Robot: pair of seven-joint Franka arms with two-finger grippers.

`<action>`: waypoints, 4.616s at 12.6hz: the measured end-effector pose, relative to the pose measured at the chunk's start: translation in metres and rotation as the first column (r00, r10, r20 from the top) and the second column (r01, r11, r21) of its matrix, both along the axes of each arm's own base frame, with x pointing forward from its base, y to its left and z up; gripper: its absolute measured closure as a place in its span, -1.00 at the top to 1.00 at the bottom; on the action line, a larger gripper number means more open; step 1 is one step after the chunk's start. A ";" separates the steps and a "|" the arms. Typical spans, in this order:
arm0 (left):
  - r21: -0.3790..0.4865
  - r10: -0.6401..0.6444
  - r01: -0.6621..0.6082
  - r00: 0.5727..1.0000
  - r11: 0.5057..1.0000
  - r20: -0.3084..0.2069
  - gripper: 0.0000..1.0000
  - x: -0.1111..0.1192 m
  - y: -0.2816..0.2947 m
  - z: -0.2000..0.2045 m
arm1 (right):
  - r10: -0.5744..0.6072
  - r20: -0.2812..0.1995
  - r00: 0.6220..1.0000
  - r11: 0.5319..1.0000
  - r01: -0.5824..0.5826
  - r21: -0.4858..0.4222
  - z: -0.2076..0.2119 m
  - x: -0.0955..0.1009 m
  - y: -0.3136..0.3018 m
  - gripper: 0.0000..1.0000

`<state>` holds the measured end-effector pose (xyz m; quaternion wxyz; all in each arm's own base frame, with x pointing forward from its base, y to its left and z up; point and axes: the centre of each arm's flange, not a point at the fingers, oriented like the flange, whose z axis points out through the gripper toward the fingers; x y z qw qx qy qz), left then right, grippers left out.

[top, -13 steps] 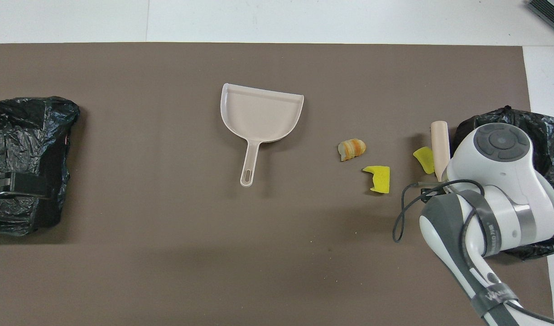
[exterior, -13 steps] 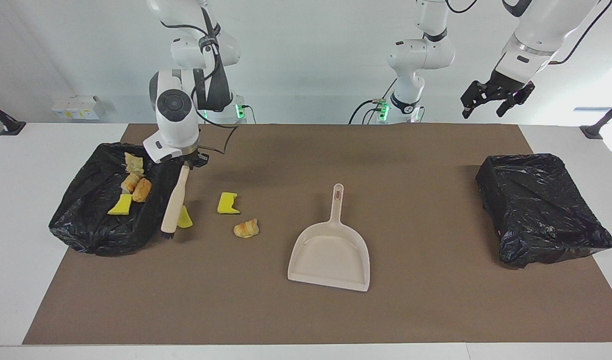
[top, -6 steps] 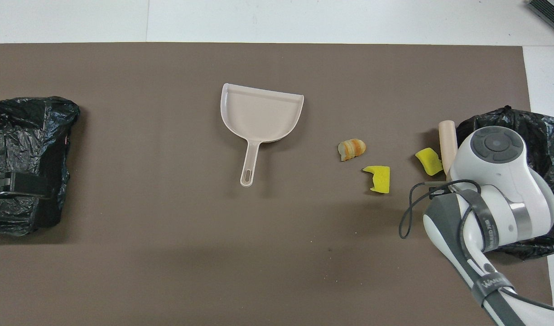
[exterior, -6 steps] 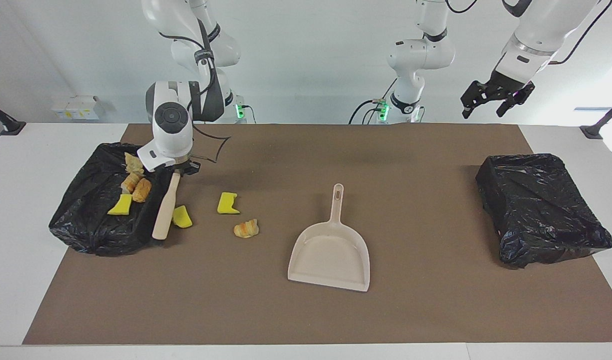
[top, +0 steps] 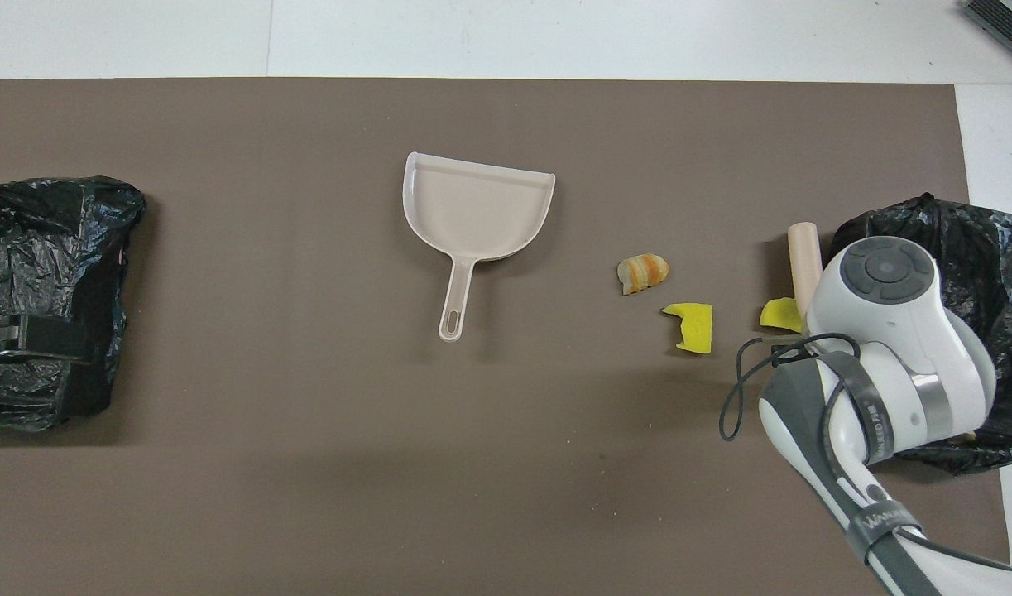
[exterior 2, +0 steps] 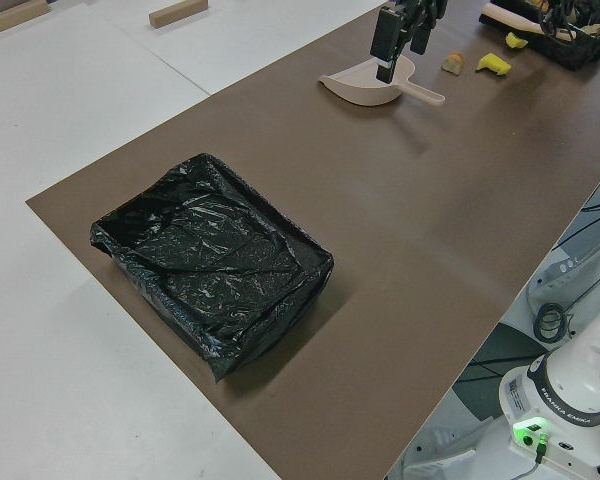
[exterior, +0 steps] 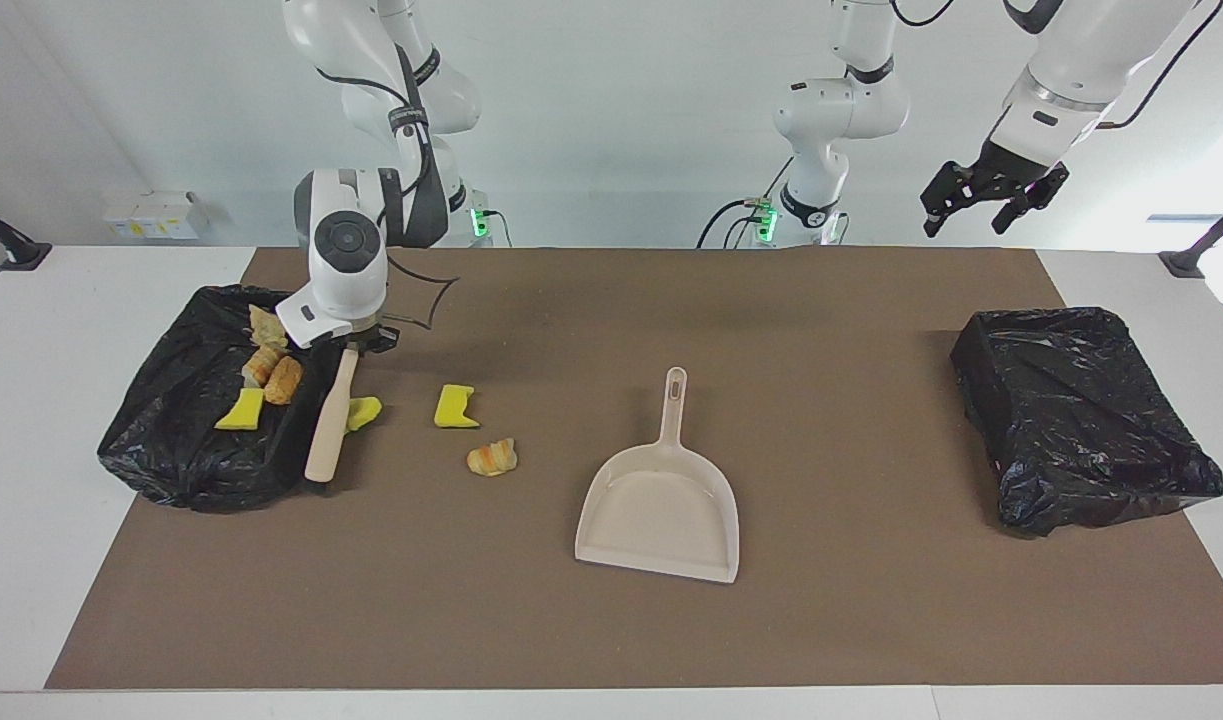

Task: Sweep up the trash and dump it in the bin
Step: 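Sweep the sponge pieces toward the dustpan with the right gripper, then grasp the dustpan handle with the left gripper while the right gripper holds the brush, then set the dustpan beside the pieces while the right gripper positions the brush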

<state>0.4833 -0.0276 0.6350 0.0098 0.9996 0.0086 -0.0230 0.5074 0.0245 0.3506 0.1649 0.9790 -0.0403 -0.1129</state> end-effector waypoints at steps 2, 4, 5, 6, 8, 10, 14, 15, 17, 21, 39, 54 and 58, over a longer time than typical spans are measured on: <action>0.000 0.000 0.000 1.000 1.000 0.000 1.00 0.000 0.000 0.000 | 0.006 -0.006 1.000 0.998 -0.006 0.059 -0.001 -0.003 0.031 -0.46; 0.000 0.000 0.000 1.000 1.000 0.000 1.00 0.000 0.000 0.000 | 0.011 -0.010 1.000 0.993 -0.010 0.117 0.000 -0.007 0.060 -0.46; 0.000 0.000 0.000 1.000 1.000 0.000 1.00 0.000 0.000 0.000 | 0.006 -0.013 1.000 0.988 -0.004 0.152 0.001 -0.009 0.073 -0.46; 0.000 0.000 0.000 1.000 1.000 0.000 1.00 0.000 0.000 0.000 | -0.004 -0.018 1.000 0.982 0.007 0.189 0.002 -0.011 0.086 -0.46; 0.000 0.001 -0.001 1.000 1.000 0.000 1.00 0.000 0.000 0.000 | 0.008 -0.018 1.000 0.973 -0.003 0.230 0.008 -0.013 0.112 -0.46; 0.000 0.000 0.000 1.000 1.000 0.000 1.00 0.000 -0.001 0.000 | 0.017 -0.028 0.999 0.972 -0.010 0.234 0.019 -0.010 0.122 -0.46; 0.002 -0.062 0.063 0.993 0.998 0.098 1.00 0.010 -0.043 0.005 | 0.000 -0.033 0.999 0.973 0.007 0.232 0.061 0.009 0.115 -0.46; -0.002 -0.081 0.082 0.988 0.997 0.132 1.00 0.015 -0.067 0.002 | 0.002 -0.029 1.000 0.972 0.004 0.235 0.069 0.012 0.114 -0.46; -0.019 -0.122 0.127 0.978 0.992 0.170 1.00 0.028 -0.130 -0.023 | 0.004 -0.024 1.000 0.971 0.002 0.239 0.077 0.016 0.109 -0.46; -0.058 -0.162 0.178 0.962 0.982 0.219 1.00 0.052 -0.217 -0.081 | 0.027 -0.041 0.999 0.968 -0.016 0.250 0.077 0.018 0.094 -0.46; -0.060 -0.213 0.219 0.973 0.974 0.088 -0.07 0.046 -0.342 -0.284 | 0.163 0.052 0.985 0.918 -0.171 0.358 -0.007 -0.039 0.000 -0.46; 0.039 -0.906 0.905 0.424 0.424 0.000 -0.37 0.100 -0.127 -0.175 | 0.014 0.028 1.000 0.901 -0.025 0.432 -0.011 -0.043 0.076 -0.46; -0.025 -0.930 0.930 0.366 0.367 -0.044 -0.37 0.081 -0.090 -0.205 | 0.040 0.032 0.999 0.900 -0.050 0.434 -0.009 -0.041 0.094 -0.46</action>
